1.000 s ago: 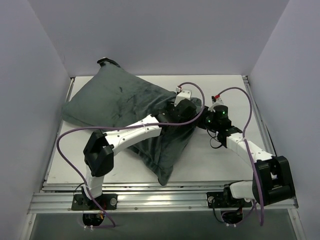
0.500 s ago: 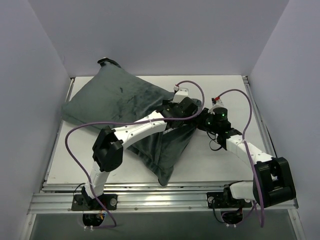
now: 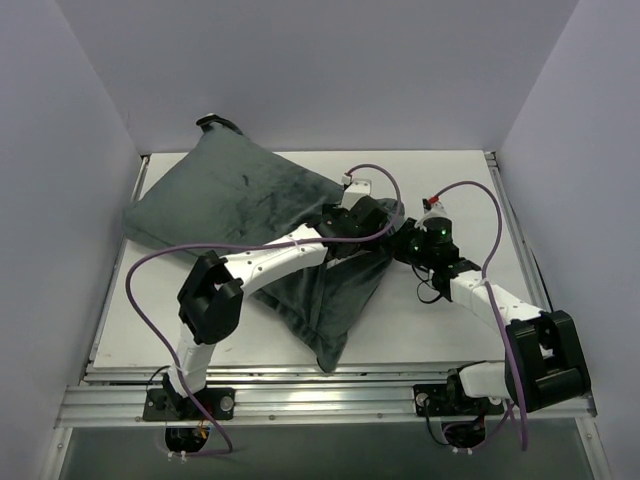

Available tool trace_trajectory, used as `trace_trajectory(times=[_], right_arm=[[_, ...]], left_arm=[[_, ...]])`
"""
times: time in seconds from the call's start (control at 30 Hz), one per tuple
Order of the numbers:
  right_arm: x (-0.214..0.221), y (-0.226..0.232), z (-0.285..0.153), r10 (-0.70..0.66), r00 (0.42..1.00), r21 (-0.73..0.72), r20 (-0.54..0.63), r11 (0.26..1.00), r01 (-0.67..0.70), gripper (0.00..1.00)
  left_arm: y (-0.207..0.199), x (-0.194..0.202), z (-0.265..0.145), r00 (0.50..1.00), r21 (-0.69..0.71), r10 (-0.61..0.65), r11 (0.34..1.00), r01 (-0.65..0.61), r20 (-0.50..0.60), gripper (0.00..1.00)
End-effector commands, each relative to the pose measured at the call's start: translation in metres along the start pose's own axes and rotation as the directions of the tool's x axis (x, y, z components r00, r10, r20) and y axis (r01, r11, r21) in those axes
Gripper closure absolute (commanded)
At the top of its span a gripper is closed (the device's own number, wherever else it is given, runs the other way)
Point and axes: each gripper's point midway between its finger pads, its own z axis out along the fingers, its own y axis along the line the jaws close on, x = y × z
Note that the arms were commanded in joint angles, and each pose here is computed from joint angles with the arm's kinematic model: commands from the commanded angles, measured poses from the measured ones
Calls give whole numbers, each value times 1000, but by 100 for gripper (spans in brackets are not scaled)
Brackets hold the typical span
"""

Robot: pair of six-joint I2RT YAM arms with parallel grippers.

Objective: Remove the pillowcase from the pillow

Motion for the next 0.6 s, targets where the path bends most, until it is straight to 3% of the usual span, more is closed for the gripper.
trace_trajectory(times=[0.0,0.07,0.1,0.23,0.4,0.57], right_arm=[[10,-14,-2,-4,1000,61,-7,998,4,100],[11,-11,-3,-7,1000,60,-6,998,8,100],[11,-10,-3,-7,1000,61,-5,998,8,100],[11,-11,-3,-10,1000,78,-7,997,11,100],[2,-22,1,-1,1000,146,8,989,0,100],[-42,-42,-8,42,996,235,82,970,-60,100]], left_arm=[[19,94,27,963,-47,27,998,-41,-268,13],[23,100,32,963,-58,18,998,-35,-270,31],[24,100,33,963,-61,12,998,-29,-268,50],[34,86,27,969,-64,4,998,-21,-247,97],[57,41,-8,987,-57,-11,998,2,-161,98],[95,6,-69,995,-11,51,999,-52,-83,98]])
